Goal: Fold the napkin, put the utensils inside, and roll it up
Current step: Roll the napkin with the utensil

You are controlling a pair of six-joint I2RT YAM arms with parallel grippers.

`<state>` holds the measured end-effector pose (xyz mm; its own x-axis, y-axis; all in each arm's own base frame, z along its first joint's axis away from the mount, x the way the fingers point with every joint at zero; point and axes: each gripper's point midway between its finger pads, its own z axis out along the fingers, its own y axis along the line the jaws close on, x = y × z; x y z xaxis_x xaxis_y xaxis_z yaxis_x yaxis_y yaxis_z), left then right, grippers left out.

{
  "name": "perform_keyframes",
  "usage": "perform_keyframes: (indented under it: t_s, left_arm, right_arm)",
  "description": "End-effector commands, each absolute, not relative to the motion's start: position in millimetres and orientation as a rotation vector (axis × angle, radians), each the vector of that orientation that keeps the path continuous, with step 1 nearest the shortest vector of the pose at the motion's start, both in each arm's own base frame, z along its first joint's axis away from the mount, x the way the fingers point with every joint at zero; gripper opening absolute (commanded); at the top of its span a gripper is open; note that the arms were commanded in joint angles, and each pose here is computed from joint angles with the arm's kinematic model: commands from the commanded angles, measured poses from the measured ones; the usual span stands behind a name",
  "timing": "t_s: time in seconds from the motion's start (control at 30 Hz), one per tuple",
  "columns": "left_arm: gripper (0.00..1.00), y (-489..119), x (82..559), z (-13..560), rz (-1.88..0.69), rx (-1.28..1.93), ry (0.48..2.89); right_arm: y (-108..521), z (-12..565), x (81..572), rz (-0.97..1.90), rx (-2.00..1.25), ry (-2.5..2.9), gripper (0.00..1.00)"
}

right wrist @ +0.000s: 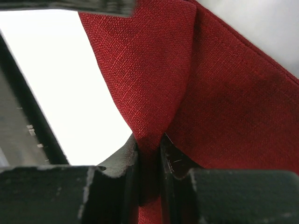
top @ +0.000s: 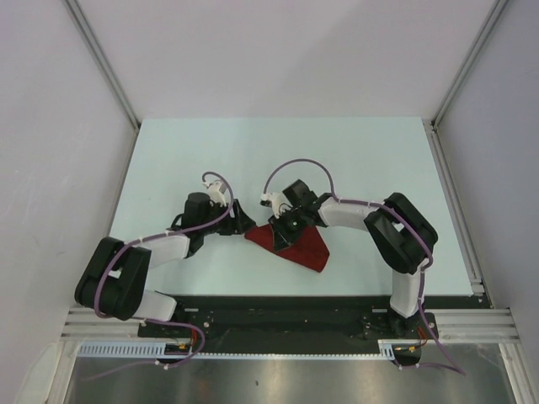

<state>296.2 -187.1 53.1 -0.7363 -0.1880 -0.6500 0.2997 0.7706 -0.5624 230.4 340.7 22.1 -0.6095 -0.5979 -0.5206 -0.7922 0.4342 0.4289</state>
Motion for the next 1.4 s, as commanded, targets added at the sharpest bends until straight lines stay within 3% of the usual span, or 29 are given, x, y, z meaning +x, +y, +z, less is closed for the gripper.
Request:
perform_keyframes:
  t_s: [0.0, 0.87, 1.13, 1.2, 1.27, 1.33, 1.37]
  left_arm:
    - [0.73, -189, 301, 72, -0.892, 0.127, 2.132]
    - [0.64, -226, 282, 81, -1.195, 0.24, 2.056]
    - [0.38, -235, 279, 70, -1.253, 0.25, 2.105]
    - [0.27, -235, 280, 66, -1.246, 0.245, 2.12]
    - [0.15, -234, 281, 62, -1.231, 0.235, 2.144]
    - [0.1, -233, 283, 58, -1.214, 0.226, 2.162]
    - [0.04, -233, 283, 55, -1.21, 0.222, 2.172]
  right_arm:
    - [322, -7, 191, 1.173, -1.141, 2.625, 0.06]
    - [303, -25, 231, 1.408, -0.843, 2.717, 0.07]
    - [304, -19, 239, 1.397, -0.819, 2.706, 0.08]
    - [305, -12, 244, 1.372, -0.818, 2.693, 0.12]
    - [304, -6, 249, 1.343, -0.803, 2.693, 0.24]
    - [303, 5, 257, 1.273, -0.794, 2.688, 0.38]
    - [301, 8, 260, 1.237, -0.787, 2.689, 0.41]
